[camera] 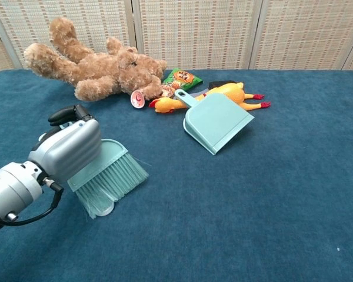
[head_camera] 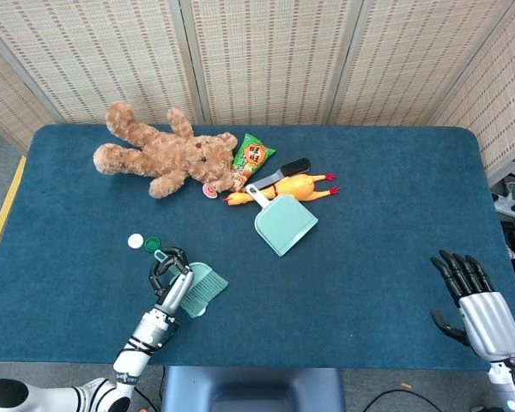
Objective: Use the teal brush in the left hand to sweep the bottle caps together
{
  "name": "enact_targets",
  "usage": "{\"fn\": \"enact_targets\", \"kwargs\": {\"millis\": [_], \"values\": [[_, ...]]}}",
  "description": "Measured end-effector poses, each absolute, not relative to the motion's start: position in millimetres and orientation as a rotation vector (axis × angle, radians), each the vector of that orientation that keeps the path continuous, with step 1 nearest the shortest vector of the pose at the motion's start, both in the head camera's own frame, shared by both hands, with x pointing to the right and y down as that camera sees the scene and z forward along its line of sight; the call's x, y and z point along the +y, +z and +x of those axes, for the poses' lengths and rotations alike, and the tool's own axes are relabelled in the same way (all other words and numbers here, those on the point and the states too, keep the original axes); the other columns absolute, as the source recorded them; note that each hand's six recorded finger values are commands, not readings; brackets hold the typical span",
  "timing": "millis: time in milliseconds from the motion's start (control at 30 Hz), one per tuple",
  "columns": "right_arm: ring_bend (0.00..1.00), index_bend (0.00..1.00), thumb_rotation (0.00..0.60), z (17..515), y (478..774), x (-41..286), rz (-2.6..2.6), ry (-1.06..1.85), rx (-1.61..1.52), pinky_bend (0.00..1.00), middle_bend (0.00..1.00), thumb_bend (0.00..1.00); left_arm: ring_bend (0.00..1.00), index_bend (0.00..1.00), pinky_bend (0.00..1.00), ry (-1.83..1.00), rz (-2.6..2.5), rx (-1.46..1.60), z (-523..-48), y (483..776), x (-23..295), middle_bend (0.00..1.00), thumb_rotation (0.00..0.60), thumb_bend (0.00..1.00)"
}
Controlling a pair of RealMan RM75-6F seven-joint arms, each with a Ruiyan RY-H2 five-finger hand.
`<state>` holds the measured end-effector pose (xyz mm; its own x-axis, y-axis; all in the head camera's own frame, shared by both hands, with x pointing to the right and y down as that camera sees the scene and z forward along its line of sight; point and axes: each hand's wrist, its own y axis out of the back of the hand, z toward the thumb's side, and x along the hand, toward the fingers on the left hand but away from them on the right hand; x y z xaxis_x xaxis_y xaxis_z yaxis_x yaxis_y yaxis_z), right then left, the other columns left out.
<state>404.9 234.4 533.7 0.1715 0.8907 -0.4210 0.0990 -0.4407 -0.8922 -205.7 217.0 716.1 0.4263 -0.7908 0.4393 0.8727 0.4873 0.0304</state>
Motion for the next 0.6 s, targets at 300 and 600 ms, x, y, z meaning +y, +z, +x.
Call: {"fn": "enact_targets", "kwargs": {"millis": [300, 600], "values": [[0.0, 0.0, 0.6, 403.8, 534.6, 234.9, -1.703, 1.35, -0.945, 0.0, 0.0, 0.23, 0.74, 0.87, 0.82, -1.077, -0.204, -0.421, -215.3, 716.2, 210.0, 1.0, 0.6, 0.55], [0.0, 0.0, 0.6, 405.3, 534.7, 233.7, -1.703, 1.351, -0.948, 0.0, 0.0, 0.23, 0.74, 0.87, 0.82, -1.104, -0.181, -0.404, -216.5, 714.5, 200.2, 1.0, 0.6, 0.55]]}}
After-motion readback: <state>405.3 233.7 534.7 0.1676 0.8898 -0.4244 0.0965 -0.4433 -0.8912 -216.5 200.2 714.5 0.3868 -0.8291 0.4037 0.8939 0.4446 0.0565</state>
